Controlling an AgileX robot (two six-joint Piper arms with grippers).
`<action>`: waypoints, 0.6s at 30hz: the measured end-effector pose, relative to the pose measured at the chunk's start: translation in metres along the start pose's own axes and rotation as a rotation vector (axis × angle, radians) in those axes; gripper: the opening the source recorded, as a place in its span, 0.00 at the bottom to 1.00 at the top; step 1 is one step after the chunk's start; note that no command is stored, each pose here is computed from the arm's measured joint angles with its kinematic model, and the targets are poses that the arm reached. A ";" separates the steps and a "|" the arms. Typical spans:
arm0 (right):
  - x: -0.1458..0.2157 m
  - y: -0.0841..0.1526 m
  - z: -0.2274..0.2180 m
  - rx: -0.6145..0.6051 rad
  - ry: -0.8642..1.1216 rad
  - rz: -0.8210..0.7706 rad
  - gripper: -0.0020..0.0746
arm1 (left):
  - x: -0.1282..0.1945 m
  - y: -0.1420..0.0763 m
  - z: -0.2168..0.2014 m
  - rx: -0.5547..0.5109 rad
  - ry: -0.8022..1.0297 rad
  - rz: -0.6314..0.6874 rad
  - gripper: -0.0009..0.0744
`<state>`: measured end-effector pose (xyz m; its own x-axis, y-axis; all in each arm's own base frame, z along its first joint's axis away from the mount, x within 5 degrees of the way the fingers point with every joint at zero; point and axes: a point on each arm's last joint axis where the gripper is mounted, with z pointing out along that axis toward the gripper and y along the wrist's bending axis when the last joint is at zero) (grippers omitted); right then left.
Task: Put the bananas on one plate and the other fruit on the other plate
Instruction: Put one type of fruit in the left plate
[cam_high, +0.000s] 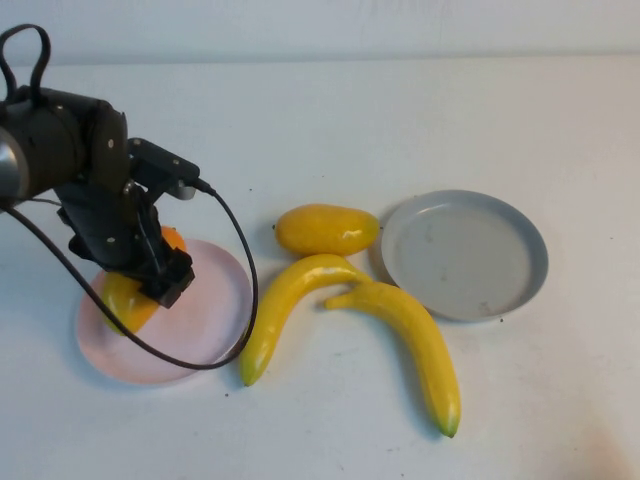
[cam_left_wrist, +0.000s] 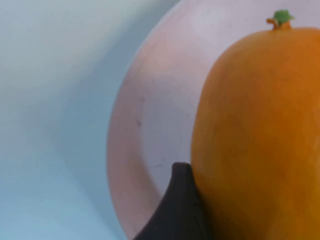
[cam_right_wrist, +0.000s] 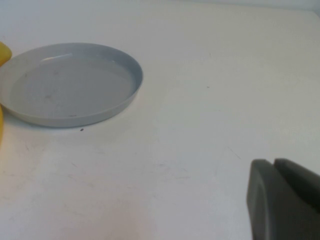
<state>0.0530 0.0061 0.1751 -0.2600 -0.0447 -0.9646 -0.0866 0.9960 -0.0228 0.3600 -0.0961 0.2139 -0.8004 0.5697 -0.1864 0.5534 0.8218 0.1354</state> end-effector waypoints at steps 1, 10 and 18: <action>0.000 0.000 0.000 0.000 0.000 0.000 0.00 | 0.000 0.000 0.003 0.000 0.007 -0.011 0.72; 0.000 0.000 0.000 0.000 0.000 0.000 0.00 | 0.000 0.001 0.015 -0.013 0.041 -0.049 0.87; 0.000 0.000 0.000 0.000 0.000 0.000 0.00 | -0.021 0.012 -0.020 -0.041 -0.002 -0.083 0.88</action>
<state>0.0530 0.0061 0.1751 -0.2600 -0.0447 -0.9646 -0.0866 0.9960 -0.0228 0.3788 -0.0978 0.2385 -0.8428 0.4995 -0.2002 0.4752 0.8654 0.1588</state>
